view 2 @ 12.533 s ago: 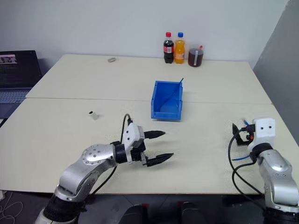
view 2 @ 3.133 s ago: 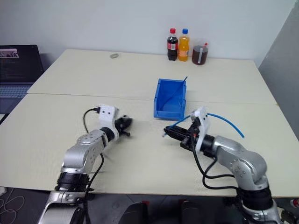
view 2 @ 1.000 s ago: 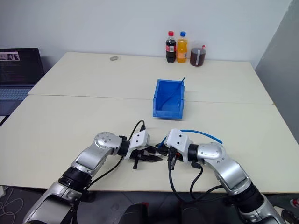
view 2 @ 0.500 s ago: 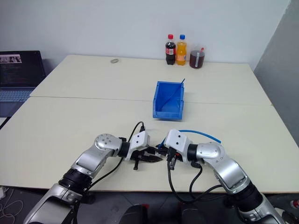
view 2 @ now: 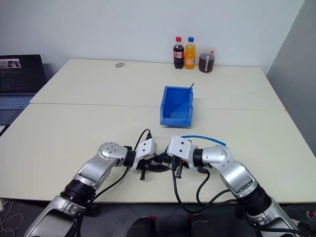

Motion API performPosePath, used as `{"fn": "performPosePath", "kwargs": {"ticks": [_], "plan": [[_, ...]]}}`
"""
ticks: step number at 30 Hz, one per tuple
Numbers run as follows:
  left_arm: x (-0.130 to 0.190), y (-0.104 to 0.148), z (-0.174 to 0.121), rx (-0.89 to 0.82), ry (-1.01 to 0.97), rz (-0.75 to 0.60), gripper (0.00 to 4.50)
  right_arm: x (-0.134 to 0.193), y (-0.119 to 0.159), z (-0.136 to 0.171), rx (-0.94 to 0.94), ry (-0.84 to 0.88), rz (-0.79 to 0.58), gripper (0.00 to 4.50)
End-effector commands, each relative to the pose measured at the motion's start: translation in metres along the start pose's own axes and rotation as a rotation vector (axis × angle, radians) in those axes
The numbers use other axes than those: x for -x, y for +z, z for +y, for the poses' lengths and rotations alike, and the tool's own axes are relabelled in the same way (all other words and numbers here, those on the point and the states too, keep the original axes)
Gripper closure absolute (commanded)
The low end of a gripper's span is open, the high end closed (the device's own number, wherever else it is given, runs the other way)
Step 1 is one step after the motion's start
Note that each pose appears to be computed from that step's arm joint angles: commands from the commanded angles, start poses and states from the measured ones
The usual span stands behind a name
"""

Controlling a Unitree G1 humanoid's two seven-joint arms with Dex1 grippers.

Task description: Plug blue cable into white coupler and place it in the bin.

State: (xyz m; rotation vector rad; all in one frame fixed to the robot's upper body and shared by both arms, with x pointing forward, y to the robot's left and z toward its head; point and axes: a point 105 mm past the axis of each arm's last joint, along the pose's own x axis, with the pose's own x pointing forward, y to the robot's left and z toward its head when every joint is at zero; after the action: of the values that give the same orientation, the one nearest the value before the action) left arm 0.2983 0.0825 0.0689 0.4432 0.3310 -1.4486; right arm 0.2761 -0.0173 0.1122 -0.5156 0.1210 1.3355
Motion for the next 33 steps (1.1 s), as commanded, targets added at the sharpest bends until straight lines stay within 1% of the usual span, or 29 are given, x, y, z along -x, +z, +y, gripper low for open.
{"fn": "performPosePath", "kwargs": {"ticks": [1, 9, 16, 20, 25, 33], "plan": [[0.0, 0.011, -0.002, -0.049, -0.012, -0.022, 3.69, -0.011, -0.037, 0.025, -0.082, 0.152, 0.106, 4.42], [0.006, 0.007, 0.0, -0.056, -0.008, -0.016, 3.69, -0.001, -0.045, 0.012, -0.111, 0.155, 0.1, 4.42], [0.007, 0.008, 0.001, -0.054, -0.005, -0.026, 3.69, 0.004, -0.052, 0.012, -0.123, 0.175, 0.102, 4.42], [0.007, 0.008, 0.002, -0.053, 0.004, -0.034, 3.69, 0.0, -0.053, 0.013, -0.135, 0.173, 0.097, 4.42], [0.007, 0.009, 0.002, -0.055, 0.005, -0.035, 3.69, -0.007, -0.06, 0.018, -0.145, 0.185, 0.147, 4.42], [0.005, 0.009, 0.001, -0.058, -0.003, -0.037, 3.69, -0.012, -0.086, 0.034, -0.189, 0.25, 0.277, 4.42]]}}
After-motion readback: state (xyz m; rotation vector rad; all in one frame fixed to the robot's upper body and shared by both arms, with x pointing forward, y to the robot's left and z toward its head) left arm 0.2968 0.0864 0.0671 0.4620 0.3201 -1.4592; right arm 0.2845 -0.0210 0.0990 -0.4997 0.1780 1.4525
